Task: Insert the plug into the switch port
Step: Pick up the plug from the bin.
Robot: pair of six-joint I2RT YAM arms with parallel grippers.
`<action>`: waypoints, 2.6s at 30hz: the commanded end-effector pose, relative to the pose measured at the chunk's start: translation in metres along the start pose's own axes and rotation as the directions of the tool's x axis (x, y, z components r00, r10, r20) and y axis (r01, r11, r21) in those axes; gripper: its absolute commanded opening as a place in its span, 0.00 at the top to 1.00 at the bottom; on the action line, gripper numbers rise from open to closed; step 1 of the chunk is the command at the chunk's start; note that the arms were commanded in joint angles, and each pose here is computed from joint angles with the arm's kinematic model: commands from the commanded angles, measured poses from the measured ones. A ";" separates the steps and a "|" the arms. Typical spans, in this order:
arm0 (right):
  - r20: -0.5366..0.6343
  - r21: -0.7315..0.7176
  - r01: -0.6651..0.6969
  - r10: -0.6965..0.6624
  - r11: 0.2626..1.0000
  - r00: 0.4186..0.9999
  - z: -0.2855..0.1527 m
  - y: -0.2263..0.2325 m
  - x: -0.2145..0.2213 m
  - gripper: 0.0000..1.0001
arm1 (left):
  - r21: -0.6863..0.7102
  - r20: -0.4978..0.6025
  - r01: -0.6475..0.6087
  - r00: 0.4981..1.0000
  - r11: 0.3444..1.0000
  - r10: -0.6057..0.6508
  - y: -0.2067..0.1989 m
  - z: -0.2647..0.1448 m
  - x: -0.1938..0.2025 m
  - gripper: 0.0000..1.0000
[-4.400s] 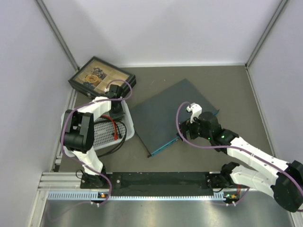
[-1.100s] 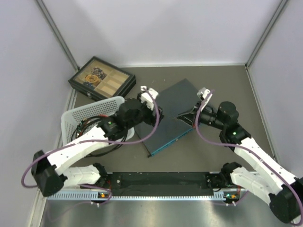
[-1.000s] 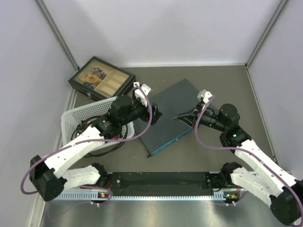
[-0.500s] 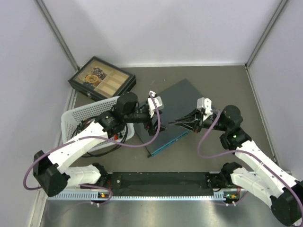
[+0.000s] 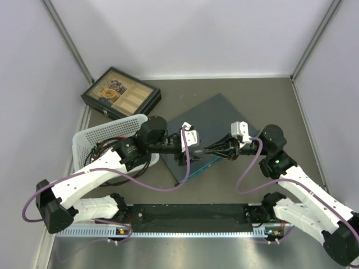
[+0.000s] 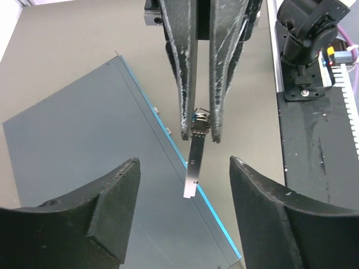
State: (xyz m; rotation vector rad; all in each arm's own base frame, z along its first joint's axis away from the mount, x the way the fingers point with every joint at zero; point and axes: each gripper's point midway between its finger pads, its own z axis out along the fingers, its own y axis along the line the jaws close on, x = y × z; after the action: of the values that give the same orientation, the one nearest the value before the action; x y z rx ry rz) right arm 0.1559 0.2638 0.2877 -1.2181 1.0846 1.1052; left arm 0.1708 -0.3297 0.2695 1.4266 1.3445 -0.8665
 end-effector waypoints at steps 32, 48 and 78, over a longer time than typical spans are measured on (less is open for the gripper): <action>-0.073 0.399 -0.387 0.450 0.831 0.890 -0.017 -0.033 -0.015 0.45 | -0.335 -0.299 -0.290 0.935 0.897 0.191 0.036 -0.009 0.043 1.00; -0.115 0.446 -0.600 0.707 0.664 0.697 -0.008 -0.038 0.013 0.44 | -0.305 -0.349 -0.439 0.877 0.845 0.330 0.018 0.008 0.036 1.00; -0.319 0.371 -0.637 0.737 0.676 0.596 0.002 -0.020 0.051 0.67 | -0.224 -0.353 -0.459 0.861 0.860 0.368 0.008 0.023 0.038 1.00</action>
State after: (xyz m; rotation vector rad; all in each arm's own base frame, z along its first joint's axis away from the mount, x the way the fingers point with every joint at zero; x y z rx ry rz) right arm 0.1824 0.2601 0.2199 -0.8079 2.2068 1.2308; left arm 0.1869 -0.3253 0.2042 1.6043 1.3042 -0.1090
